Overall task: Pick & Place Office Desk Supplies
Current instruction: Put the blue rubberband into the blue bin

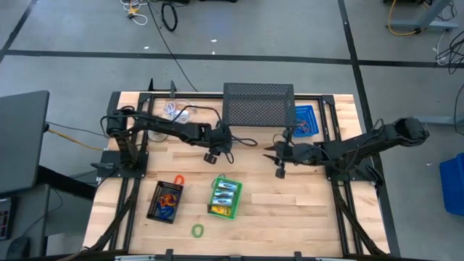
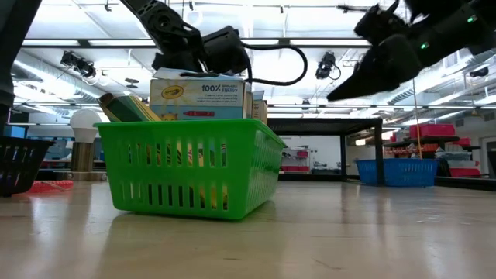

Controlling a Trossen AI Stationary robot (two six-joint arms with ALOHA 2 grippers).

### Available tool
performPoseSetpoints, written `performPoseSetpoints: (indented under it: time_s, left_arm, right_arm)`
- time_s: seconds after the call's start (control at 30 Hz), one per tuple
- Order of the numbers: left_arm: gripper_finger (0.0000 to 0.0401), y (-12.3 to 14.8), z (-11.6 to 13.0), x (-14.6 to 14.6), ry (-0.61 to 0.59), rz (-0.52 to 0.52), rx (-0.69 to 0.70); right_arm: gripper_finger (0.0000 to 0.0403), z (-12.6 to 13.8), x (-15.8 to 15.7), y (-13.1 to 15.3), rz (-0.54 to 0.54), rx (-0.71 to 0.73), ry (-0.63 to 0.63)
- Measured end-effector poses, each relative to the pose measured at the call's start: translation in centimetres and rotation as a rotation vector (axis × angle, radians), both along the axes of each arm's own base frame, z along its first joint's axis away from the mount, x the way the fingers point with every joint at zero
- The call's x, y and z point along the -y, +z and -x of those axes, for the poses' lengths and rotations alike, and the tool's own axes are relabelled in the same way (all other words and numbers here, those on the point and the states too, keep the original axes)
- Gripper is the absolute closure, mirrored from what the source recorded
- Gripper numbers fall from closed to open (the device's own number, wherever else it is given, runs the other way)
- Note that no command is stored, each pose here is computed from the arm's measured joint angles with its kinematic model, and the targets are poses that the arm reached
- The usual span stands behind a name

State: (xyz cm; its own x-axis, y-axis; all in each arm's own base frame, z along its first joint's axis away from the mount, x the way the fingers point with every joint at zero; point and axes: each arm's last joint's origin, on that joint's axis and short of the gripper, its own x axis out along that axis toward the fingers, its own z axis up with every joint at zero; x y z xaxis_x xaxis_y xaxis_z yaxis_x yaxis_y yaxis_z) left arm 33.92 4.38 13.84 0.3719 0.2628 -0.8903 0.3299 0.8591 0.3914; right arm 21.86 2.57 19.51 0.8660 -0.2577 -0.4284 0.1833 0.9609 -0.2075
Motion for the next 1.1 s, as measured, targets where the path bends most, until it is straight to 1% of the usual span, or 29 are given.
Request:
performPoseSetpoints:
  time_s: [0.03, 0.07, 0.1, 0.13, 0.17, 0.27, 0.37, 0.47, 0.5, 0.6, 0.67, 0.73, 0.87, 1.03, 1.1]
  left_arm:
    - [0.0224, 0.2, 0.1, 0.7, -0.004, 0.012, -0.001]
    - [0.0224, 0.1, 0.5, 1.5, -0.031, 0.06, -0.02]
    - [0.0225, -0.1, 0.7, 2.3, -0.057, 0.079, -0.038]
    - [0.0225, 0.2, 0.6, 2.9, -0.08, 0.072, -0.022]
    - [0.0225, 0.6, 0.4, 3.3, -0.108, 0.11, 0.005]
    - [0.0225, 0.3, 0.6, 3.6, -0.122, 0.105, -0.022]
    - [0.0225, 0.3, 0.3, 2.9, -0.107, 0.036, -0.004]
    - [0.0226, 0.3, 0.1, 1.5, -0.082, -0.052, 0.005]
    - [0.0226, 0.3, -0.1, 0.9, -0.072, -0.066, 0.017]
    - [0.0226, 0.0, -0.1, -1.3, -0.026, -0.074, 0.025]
    - [0.0226, -0.3, -0.1, -2.5, 0.011, -0.053, 0.038]
    - [0.0226, -0.8, -0.2, -3.4, 0.05, -0.068, 0.039]
    - [0.0226, -1.2, -0.3, -4.1, 0.07, -0.061, 0.049]
    - [0.0227, -1.1, -0.6, -4.2, 0.039, -0.076, 0.075]
    - [0.023, -1.4, -0.7, -4.5, 0.029, -0.061, 0.078]
  right_arm:
    - [0.0286, 0.0, -0.4, 0.1, 0.014, 0.008, 0.013]
    - [0.0286, 0.0, -0.7, 0.2, 0.024, 0.015, 0.017]
    - [0.0286, 0.1, -0.9, 0.2, 0.036, 0.019, 0.016]
    - [0.0286, 0.1, -1.1, 0.3, 0.046, 0.024, 0.01]
    - [0.0286, 0.1, -1.2, 0.3, 0.057, 0.027, 0.0]
    - [0.0286, 0.2, -1.4, 0.3, 0.073, 0.032, -0.006]
    - [0.0286, 0.2, -1.6, 0.4, 0.072, 0.044, 0.002]
    - [0.0286, 0.2, -1.7, 0.4, 0.073, 0.043, 0.007]
    - [0.0286, 0.2, -1.7, 0.4, 0.074, 0.043, 0.008]
    - [0.0286, 0.2, -1.7, 0.4, 0.075, 0.042, 0.009]
    - [0.0286, 0.2, -1.8, 0.4, 0.076, 0.042, 0.01]
    - [0.0286, 0.2, -1.8, 0.4, 0.076, 0.041, 0.011]
    - [0.0286, 0.2, -1.8, 0.4, 0.079, 0.039, 0.013]
    - [0.0286, 0.2, -1.7, 0.4, 0.083, 0.038, 0.005]
    - [0.0286, 0.2, -1.7, 0.4, 0.083, 0.038, 0.004]
